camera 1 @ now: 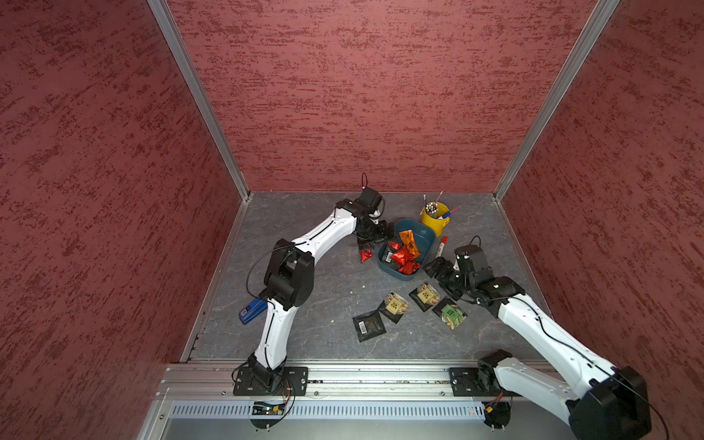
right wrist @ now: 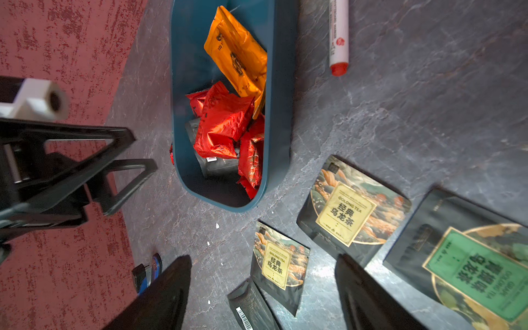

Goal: Put the tea bags into the storage box
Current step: Place the tea bag in the storage box, then pick up the tea bag from the center of the board.

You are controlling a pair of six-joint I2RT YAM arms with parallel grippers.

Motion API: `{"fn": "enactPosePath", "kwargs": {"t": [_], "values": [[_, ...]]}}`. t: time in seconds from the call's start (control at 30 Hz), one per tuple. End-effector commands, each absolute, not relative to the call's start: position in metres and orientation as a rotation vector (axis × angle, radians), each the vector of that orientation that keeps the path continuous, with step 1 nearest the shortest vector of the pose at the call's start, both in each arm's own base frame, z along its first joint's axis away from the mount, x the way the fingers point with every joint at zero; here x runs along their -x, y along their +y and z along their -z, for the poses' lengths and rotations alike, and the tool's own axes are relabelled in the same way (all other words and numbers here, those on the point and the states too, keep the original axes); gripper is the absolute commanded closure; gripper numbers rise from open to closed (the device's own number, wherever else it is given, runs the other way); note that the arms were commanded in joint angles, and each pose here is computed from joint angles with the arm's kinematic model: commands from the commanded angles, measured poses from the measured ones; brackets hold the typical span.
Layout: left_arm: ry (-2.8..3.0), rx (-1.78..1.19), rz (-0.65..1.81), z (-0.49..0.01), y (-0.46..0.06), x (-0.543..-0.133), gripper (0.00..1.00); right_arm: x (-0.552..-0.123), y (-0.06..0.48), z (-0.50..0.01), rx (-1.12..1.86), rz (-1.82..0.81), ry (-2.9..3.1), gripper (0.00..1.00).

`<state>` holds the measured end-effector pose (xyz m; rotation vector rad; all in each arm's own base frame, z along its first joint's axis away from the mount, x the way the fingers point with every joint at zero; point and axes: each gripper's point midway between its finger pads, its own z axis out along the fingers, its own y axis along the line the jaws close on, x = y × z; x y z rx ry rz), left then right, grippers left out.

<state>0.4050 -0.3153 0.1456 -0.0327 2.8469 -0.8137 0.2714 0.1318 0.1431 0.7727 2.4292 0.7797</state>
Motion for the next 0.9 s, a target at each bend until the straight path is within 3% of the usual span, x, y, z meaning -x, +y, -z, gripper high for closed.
{"fn": "enactPosePath", "kwargs": {"t": [0.0,0.27,0.87], "values": [[2.807,0.038,0.712,-0.161,-0.281,-0.411,0.05,-0.274,0.127,-0.141,-0.786,-0.753,2.418,0.16],[2.932,0.124,0.606,-0.108,-0.252,-0.402,0.09,-0.274,0.126,-0.143,-0.791,-0.753,2.406,0.16],[2.989,0.188,0.636,-0.044,-0.260,-0.413,0.22,-0.272,0.122,-0.144,-0.794,-0.733,2.406,0.16]]}}
